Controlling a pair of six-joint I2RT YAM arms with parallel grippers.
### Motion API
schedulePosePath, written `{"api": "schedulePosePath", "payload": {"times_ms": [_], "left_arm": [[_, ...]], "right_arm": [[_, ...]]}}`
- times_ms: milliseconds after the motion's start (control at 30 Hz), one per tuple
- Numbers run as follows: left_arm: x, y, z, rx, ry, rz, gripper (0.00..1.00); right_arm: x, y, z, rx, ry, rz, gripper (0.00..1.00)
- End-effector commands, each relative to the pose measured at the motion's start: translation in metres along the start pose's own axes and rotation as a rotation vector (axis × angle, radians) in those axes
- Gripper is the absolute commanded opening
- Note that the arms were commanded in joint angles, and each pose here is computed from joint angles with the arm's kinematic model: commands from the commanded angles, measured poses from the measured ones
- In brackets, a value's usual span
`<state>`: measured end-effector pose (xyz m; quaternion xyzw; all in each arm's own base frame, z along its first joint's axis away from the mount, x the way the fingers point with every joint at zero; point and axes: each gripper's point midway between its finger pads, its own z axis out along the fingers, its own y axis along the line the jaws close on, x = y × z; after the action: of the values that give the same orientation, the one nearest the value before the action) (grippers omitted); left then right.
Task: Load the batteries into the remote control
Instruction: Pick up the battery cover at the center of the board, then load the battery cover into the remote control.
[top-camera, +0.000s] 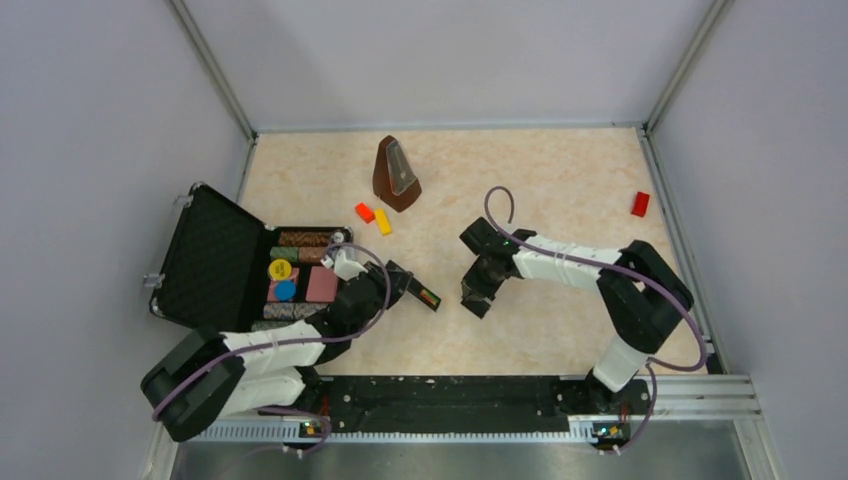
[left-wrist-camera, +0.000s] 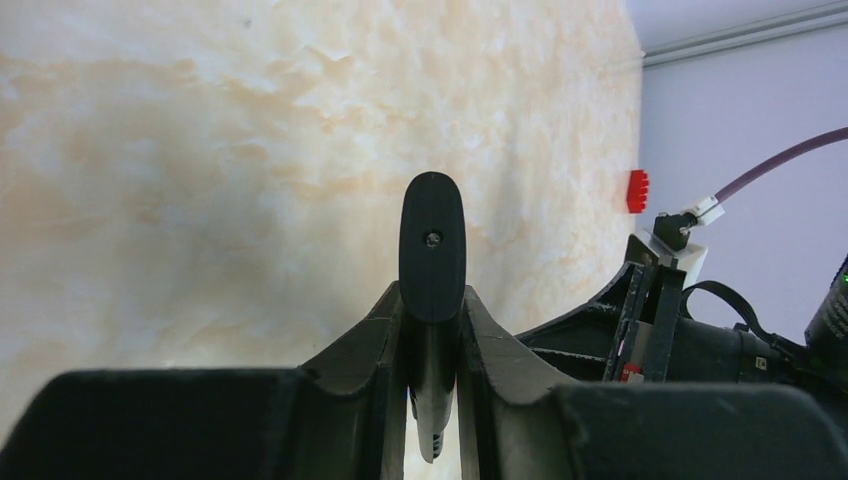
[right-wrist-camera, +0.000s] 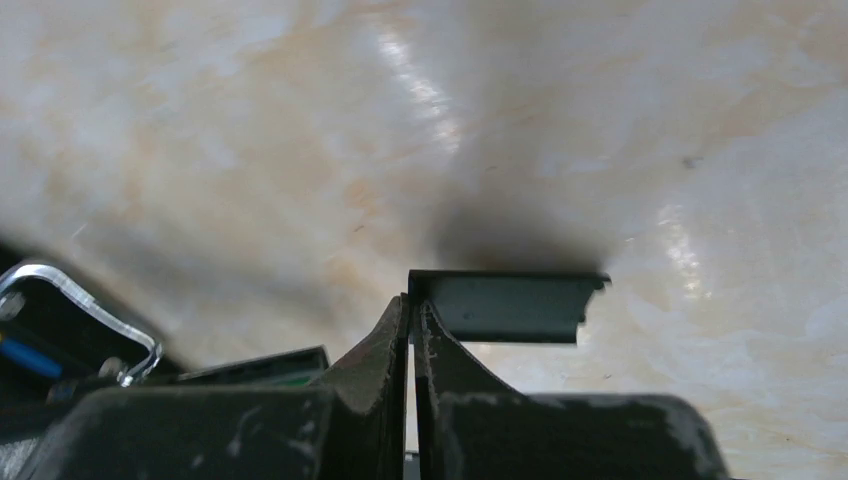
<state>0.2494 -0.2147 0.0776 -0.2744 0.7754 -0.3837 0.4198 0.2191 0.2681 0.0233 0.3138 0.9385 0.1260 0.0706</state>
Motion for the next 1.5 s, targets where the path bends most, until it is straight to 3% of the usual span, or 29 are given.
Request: {"api": "schedulePosePath", "payload": {"times_ms": [0,133,433,667,967,1467], "left_arm": [[-0.028,-0.054,-0.005,0.101,-0.071,0.001,0.00],[-0.047,-0.096,-0.017,0.179,-0.073,-0.037,0.00],[-0.085,-0.168,-0.046,0.322,-0.045,-0.156,0.00],[-0.098,-0.219,-0.067,0.424,0.030,-0.281,0.00],[-0.107,-0.239,-0.087,0.503,0.062,-0.392,0.00],[-0.114,-0.244,-0.091,0.550,0.025,-0.398,0.00]], "right_arm": [[-0.021,0.077,-0.081,-0.398,-0.127,-0.192,0.00],[-0.012,0.113,-0.159,-0.799,-0.181,-0.322,0.00],[0.012,0.134,-0.308,-1.329,-0.295,-0.564,0.00],[0.045,0.134,-0.377,-1.684,-0.197,-0.650,0.00],[0.048,0.135,-0.404,-1.801,-0.090,-0.533,0.00],[0.029,0.138,-0.357,-1.632,-0.034,-0.324,0.00]]}}
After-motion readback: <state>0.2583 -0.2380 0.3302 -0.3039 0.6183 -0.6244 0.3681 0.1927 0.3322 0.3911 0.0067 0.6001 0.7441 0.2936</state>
